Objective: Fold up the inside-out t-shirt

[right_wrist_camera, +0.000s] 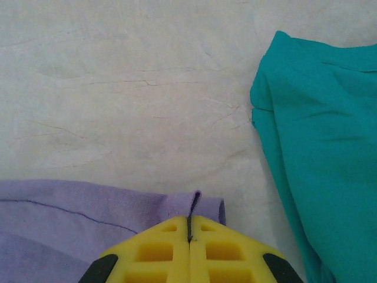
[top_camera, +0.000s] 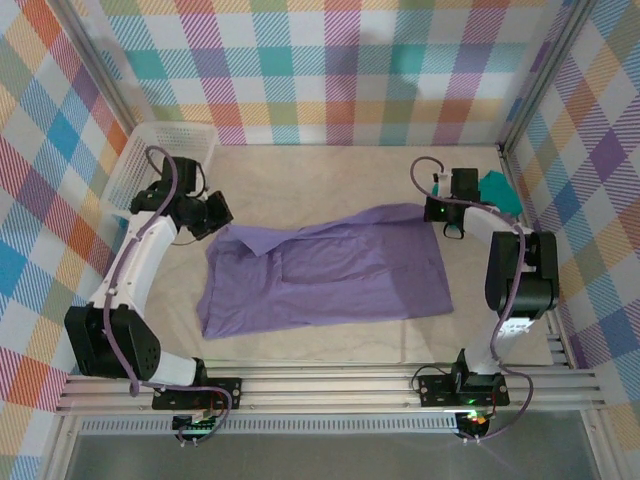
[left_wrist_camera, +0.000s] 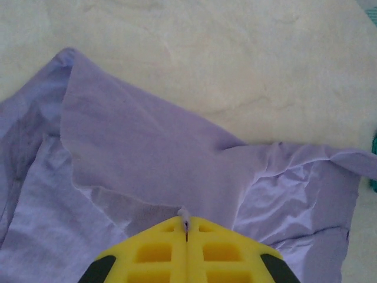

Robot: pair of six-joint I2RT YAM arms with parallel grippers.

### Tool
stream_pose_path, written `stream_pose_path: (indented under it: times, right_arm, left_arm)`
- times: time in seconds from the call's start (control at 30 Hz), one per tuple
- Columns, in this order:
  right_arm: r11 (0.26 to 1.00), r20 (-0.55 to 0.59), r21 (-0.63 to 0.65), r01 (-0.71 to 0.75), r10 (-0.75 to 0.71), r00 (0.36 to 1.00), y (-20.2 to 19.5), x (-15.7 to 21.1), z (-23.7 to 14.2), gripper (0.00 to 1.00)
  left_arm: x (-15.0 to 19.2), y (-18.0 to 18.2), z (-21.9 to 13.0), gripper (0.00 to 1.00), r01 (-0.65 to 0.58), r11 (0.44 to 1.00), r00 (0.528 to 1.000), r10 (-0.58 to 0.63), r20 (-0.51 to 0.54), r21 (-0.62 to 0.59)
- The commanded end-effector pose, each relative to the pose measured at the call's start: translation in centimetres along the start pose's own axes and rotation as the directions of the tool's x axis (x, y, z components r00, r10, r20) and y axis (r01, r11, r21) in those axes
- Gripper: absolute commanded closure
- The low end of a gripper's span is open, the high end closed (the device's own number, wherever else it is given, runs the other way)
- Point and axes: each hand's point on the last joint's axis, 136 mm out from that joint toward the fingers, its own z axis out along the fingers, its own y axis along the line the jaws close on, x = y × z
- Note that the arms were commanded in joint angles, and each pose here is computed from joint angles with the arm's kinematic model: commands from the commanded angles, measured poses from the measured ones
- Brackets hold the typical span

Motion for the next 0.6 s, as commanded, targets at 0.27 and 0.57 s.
stream_pose_path:
  times: [0.27, 0.57]
  right_arm:
    - [0.988, -0.12, 0.062, -0.139, 0.146, 0.982, -0.3, 4.5, -4.1, 1.0]
    - [0.98, -0.175, 0.082, -0.179, 0.191, 0.966, 0.0, 7.3, -6.1, 1.0]
  left_arm:
    - [3.4, 4.2, -1.7, 1.0, 0.039, 0.998, 0.997, -0.043, -0.072, -0.049]
    - [4.0, 4.9, -1.4, 1.0, 0.058, 0.997, 0.993, -0.063, -0.101, -0.043]
